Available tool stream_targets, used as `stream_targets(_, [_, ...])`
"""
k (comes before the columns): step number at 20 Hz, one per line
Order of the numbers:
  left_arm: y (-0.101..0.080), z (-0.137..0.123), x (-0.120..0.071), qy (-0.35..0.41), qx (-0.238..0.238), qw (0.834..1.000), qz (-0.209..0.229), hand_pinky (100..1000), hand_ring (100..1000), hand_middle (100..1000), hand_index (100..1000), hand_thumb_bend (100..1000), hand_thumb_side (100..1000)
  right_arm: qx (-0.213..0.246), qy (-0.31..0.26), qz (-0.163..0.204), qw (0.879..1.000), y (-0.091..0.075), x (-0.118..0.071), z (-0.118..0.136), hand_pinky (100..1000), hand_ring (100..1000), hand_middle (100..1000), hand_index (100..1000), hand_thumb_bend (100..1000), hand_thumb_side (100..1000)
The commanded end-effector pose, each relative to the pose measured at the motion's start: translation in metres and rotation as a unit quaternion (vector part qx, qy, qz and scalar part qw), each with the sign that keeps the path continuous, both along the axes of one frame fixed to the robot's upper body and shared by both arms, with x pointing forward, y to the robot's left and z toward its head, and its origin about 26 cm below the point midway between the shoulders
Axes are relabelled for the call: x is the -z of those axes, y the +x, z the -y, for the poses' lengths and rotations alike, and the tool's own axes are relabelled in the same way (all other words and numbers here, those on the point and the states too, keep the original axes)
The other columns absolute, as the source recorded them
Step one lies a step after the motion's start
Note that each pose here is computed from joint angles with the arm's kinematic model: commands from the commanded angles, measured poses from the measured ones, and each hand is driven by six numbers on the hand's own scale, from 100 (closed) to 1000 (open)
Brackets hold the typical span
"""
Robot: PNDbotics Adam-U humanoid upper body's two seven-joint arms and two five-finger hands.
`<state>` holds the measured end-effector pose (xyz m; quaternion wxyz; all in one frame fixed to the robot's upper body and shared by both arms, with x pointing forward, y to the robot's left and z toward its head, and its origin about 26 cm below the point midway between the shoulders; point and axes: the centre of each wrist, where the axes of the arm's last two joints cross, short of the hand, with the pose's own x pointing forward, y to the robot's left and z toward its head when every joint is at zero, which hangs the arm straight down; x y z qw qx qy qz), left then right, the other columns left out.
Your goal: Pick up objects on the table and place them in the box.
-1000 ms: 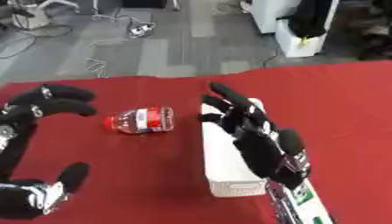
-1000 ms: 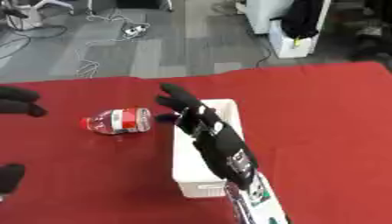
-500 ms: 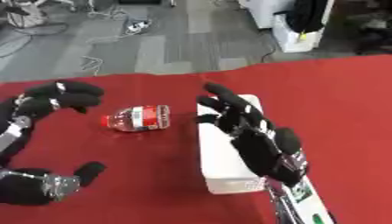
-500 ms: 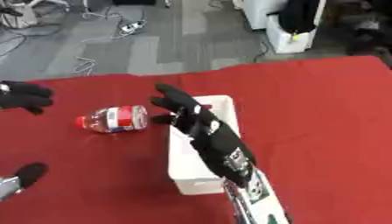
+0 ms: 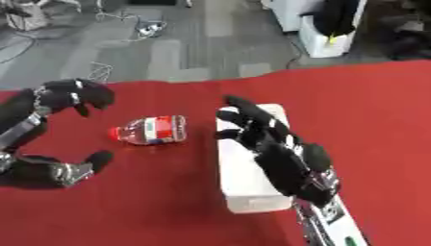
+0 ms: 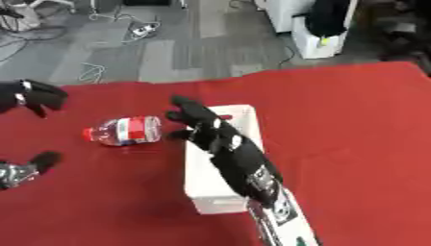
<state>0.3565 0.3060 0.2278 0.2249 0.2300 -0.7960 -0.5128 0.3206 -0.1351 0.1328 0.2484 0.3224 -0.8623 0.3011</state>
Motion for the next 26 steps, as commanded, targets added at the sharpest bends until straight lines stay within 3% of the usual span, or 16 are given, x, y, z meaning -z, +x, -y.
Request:
stream_targets(1, [0.012,-0.011,-0.008,0.031,-0.025,0.999,0.012,559,709,772,848,295,539,-0.010,0.000,0.012,1.000,0.000,-0.006,-0.002,850,956,994,947,488,1000])
stream_targets(12, [0.055,-0.015,0.009,0.066,-0.061,0.996,-0.012,564,706,772,851,285,569,-0.020,-0.008,0.011,1.000,0.000,-0.004,-0.003,851,958,995,944,491,1000])
stream_targets(26, [0.074,0.004,0.012,0.096,-0.041,0.995,-0.006,571,711,776,859,290,603,-0.030,-0.020,0.012,0.999,-0.001,-0.004,-0.003,852,960,996,939,489,1000])
